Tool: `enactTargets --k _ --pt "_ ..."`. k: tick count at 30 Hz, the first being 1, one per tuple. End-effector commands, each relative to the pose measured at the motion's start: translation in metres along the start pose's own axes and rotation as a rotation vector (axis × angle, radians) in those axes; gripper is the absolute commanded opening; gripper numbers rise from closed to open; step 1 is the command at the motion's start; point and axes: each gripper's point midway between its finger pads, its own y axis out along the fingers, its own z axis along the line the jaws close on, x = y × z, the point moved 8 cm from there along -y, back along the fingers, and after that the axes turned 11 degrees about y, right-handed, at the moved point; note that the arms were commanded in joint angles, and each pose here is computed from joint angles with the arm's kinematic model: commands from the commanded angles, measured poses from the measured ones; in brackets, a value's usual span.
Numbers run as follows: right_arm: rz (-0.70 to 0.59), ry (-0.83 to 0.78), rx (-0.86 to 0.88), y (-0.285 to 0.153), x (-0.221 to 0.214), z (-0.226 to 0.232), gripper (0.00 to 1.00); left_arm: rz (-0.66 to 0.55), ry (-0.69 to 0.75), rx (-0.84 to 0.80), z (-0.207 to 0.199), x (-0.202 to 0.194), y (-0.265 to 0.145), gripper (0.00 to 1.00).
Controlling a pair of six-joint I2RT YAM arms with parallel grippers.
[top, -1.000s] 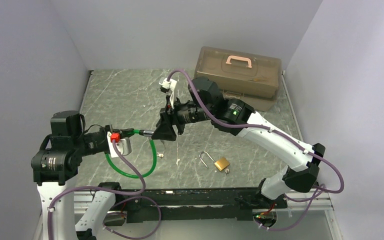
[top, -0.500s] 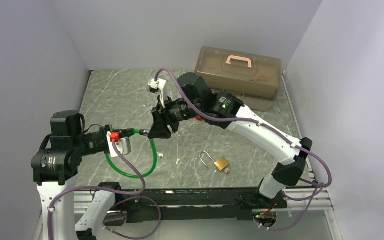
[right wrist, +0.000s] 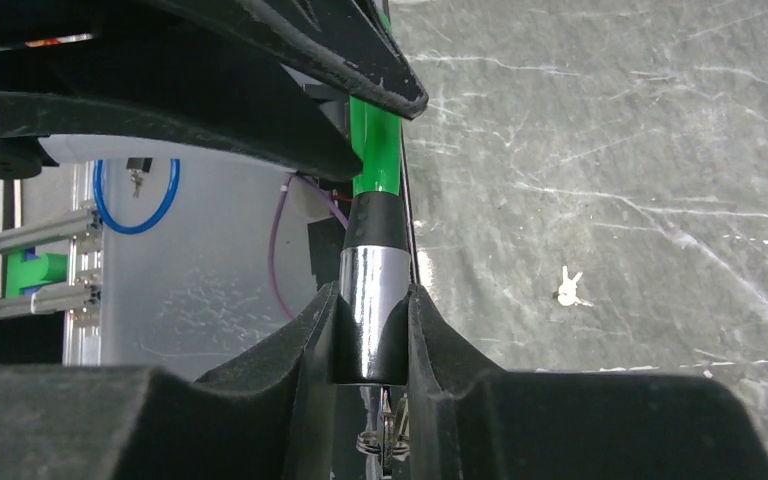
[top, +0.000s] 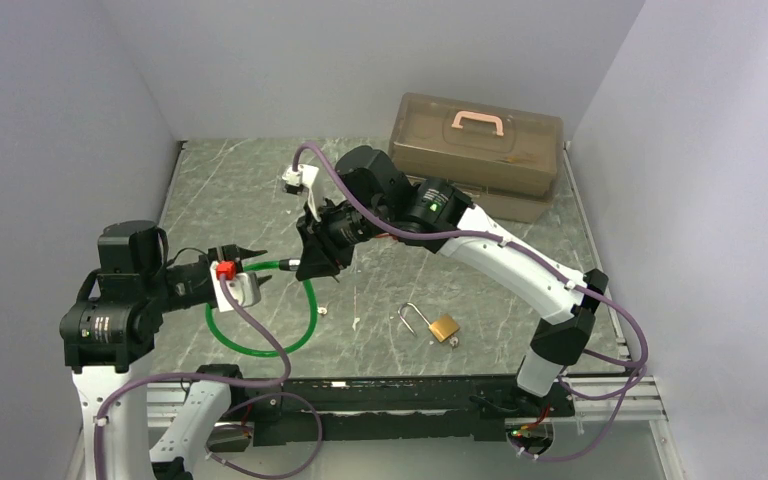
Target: Unlock with the key
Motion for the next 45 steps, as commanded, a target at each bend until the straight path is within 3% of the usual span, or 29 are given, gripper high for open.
enactTargets --k 1,4,7,15,18,21,24,27,28,33,40,45 --pt "-0.086 -0.095 0.012 -0.016 0.013 0.013 0.0 -0.121 -0.077 0.013 0.006 0.018 0.002 0.59" --pt "-0.09 -0.126 0.035 -0.02 0.01 0.018 0.0 -0.127 -0.169 -0.031 0.001 0.012 0.007 0.73" --pt "-0.094 -0.149 0.049 -0.024 0.006 0.022 0.0 -0.147 -0.266 -0.095 -0.004 0.007 0.013 0.8" --pt "-0.092 -0.238 0.034 -0.027 0.0 0.036 0.0 -0.208 -0.413 -0.201 -0.006 0.002 0.024 0.77" --pt "-0.1 -0.27 0.013 -0.025 -0.001 0.041 0.0 -0.259 -0.453 -0.233 -0.005 0.006 0.026 0.7" --pt "-0.11 -0.288 0.0 -0.025 -0.001 0.042 0.0 -0.286 -0.49 -0.254 -0.004 0.01 0.025 0.54" --pt "-0.142 -0.3 -0.005 -0.026 0.0 0.044 0.0 -0.304 -0.498 -0.254 -0.008 0.014 0.023 0.32" --pt "-0.188 -0.308 -0.013 -0.028 0.004 0.045 0.0 -0.313 -0.478 -0.248 -0.013 0.016 0.022 0.0" --pt "-0.201 -0.307 -0.019 -0.028 0.005 0.045 0.03 -0.317 -0.473 -0.246 -0.014 0.018 0.021 0.0" --pt "-0.25 -0.29 -0.062 -0.036 0.01 0.046 0.36 -0.304 -0.5 -0.221 -0.009 0.02 0.019 0.0" --pt "-0.389 -0.227 -0.225 -0.08 0.004 0.046 0.44 -0.246 -0.493 -0.148 -0.009 0.02 0.016 0.0" --pt "-0.433 -0.225 -0.247 -0.1 -0.008 0.047 0.38 -0.255 -0.503 -0.154 -0.008 0.023 0.014 0.0"
